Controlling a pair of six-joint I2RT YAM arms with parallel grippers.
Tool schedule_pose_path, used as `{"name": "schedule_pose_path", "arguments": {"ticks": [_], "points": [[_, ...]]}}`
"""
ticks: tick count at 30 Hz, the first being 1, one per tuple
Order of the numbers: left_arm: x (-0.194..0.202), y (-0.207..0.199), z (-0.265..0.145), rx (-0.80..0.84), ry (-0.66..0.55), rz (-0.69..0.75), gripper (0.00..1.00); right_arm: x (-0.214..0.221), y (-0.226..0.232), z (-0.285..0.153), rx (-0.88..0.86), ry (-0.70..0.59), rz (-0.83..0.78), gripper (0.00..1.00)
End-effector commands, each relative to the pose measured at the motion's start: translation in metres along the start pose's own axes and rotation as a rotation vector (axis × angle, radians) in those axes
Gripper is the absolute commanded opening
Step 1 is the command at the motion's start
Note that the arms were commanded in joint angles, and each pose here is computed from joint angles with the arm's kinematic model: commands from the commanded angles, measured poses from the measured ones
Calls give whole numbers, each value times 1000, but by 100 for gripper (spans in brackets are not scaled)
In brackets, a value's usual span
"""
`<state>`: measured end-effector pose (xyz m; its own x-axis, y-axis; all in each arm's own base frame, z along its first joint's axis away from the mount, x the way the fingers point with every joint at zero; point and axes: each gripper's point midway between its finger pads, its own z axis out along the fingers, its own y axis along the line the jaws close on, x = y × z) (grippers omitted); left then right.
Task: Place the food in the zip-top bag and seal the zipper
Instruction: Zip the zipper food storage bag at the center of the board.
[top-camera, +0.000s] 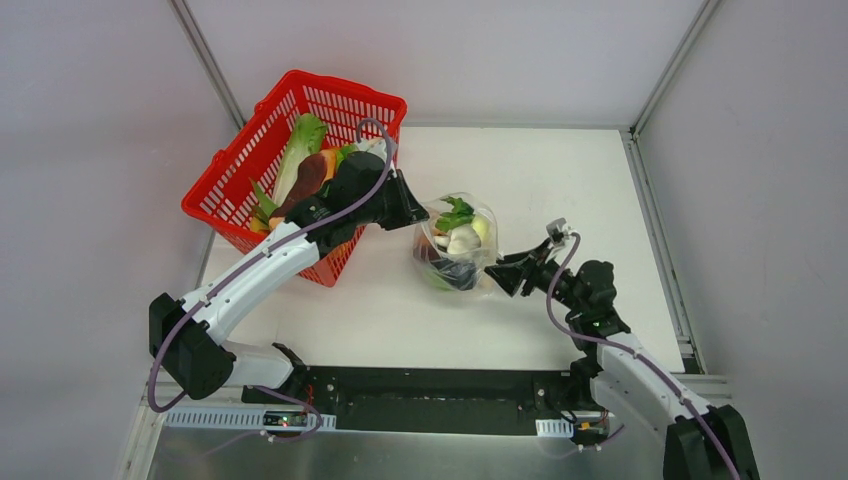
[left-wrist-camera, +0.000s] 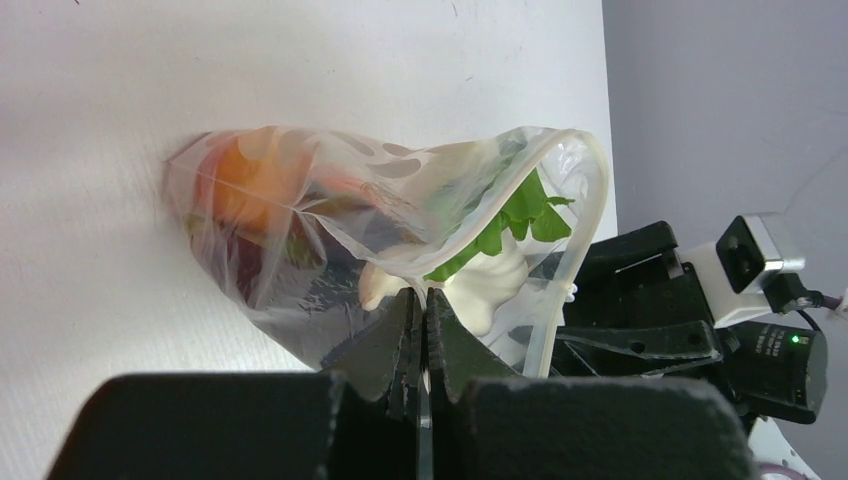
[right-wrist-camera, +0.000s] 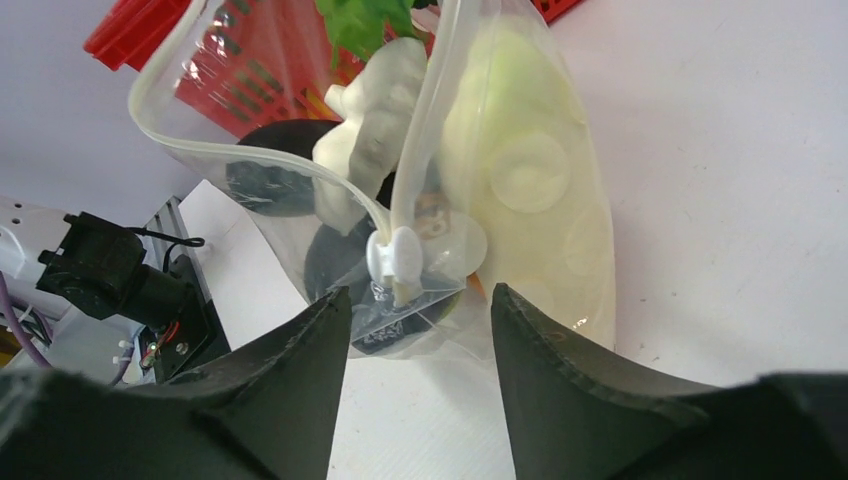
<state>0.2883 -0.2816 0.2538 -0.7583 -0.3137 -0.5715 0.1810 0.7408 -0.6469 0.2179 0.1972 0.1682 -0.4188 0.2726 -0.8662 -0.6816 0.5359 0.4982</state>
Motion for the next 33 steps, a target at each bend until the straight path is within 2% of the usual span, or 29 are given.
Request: {"name": "schedule_pose_path", "arguments": {"ticks": [1, 6, 10, 13, 14, 19, 25, 33], "points": [[-13, -13, -10, 59, -44, -17, 0, -22, 18, 9, -130, -103, -148, 54], [-12, -12, -8, 61, -41, -19, 0, -32, 25, 13, -157, -186, -168, 46], [-11, -12, -7, 61, -38, -26, 0, -30, 20, 18, -130, -188, -182, 37], [-12, -13, -8, 65, -41, -27, 0, -28, 18, 19, -120, -184, -186, 19], [-12, -13, -8, 67, -41, -27, 0, -27, 17, 19, -114, -185, -186, 18], [-12, -13, -9, 68, -43, -26, 0, -35, 10, 13, -53, -229, -203, 0], [-19, -5, -25, 28, -90, 47, 0, -62, 16, 2, 4, -275, -243, 0], [-26, 22, -54, -120, -115, 200, 0, -91, 39, -6, 3, -242, -298, 0]]}}
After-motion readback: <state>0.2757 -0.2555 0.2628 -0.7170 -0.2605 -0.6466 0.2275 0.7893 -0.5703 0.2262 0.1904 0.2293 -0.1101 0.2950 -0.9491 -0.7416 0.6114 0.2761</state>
